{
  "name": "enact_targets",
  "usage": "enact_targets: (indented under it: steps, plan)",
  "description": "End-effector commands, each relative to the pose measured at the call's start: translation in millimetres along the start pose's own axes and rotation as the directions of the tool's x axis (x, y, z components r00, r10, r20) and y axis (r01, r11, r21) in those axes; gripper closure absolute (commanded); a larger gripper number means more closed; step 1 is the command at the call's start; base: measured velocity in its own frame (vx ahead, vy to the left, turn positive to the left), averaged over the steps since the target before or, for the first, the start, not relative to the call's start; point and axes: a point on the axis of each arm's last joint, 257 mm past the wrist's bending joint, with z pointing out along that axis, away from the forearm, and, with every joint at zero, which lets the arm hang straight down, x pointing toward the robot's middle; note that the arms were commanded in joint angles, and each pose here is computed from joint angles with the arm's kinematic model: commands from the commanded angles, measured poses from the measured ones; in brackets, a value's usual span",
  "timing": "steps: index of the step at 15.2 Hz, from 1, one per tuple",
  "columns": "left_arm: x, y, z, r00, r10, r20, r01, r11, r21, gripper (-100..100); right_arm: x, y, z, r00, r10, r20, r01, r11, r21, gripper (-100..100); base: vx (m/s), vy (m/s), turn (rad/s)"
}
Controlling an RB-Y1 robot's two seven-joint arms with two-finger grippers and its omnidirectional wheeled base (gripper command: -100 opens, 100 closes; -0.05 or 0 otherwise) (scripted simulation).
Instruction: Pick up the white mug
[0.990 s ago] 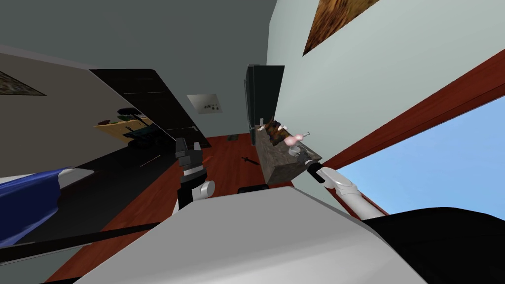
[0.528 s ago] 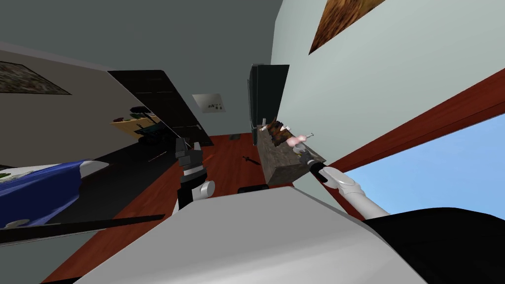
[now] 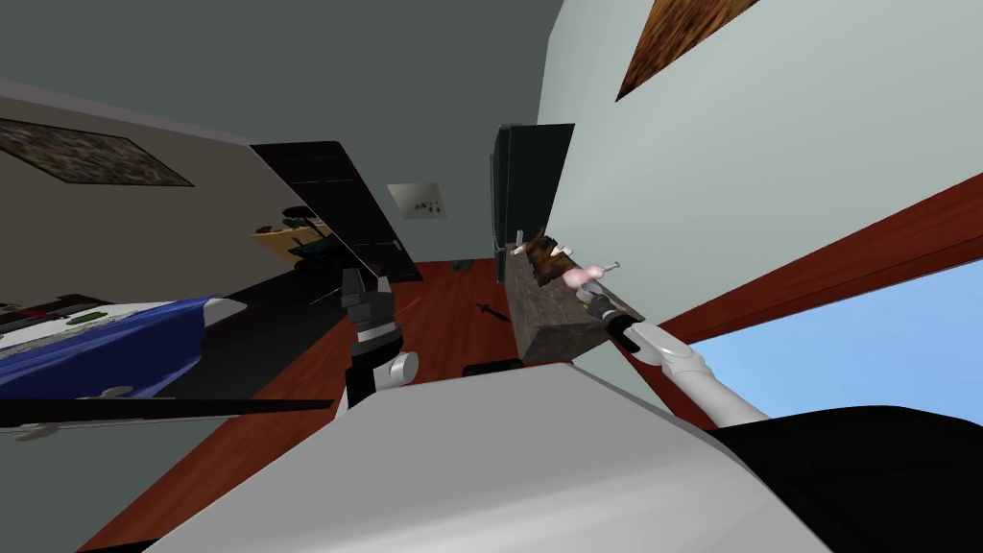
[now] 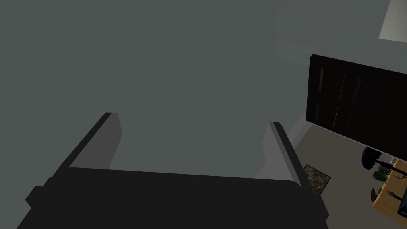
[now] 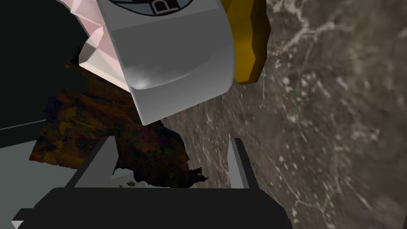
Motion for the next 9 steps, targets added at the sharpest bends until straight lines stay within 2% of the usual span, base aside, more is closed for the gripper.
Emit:
enact_targets:
  steps: [1, 3, 4, 7, 8, 9]
  plan:
    - [0.0, 0, 0.0, 1.0, 0.0, 0.0, 0.0, 1.0, 0.0, 0, -8, 1, -2.8, 1.0, -0.007, 0.021, 0.007, 1.0, -0.003, 100, 0.015, 0.019, -0.245]
    - [0.0, 0, 0.0, 1.0, 0.0, 0.0, 0.0, 1.0, 0.0, 0, -7, 1, -2.3, 1.0, -0.007, 0.018, 0.007, 1.0, -0.002, 100, 0.015, 0.028, -0.168]
    - [0.0, 0, 0.0, 1.0, 0.0, 0.0, 0.0, 1.0, 0.0, 0, 3, -1, 0.0, 1.0, -0.002, 0.004, 0.002, 1.0, -0.008, -100, -0.019, -0.033, 0.147]
    - [0.1, 0, 0.1, 1.0, 0.0, 0.0, 0.0, 1.0, 0.0, 0, 16, -5, 2.9, 1.0, 0.004, -0.017, -0.004, 1.0, -0.014, -100, -0.081, -0.097, 0.225]
    - [0.1, 0, 0.1, 1.0, 0.0, 0.0, 0.0, 1.0, 0.0, 0, 10, -4, 1.7, 1.0, 0.001, -0.008, -0.001, 1.0, -0.011, -100, -0.05, -0.062, 0.067]
    - [0.1, 0, 0.1, 1.0, 0.0, 0.0, 0.0, 1.0, 0.0, 0, 24, -4, 3.2, 0.999, 0.008, -0.041, -0.009, 1.0, -0.011, -100, -0.021, -0.022, 0.233]
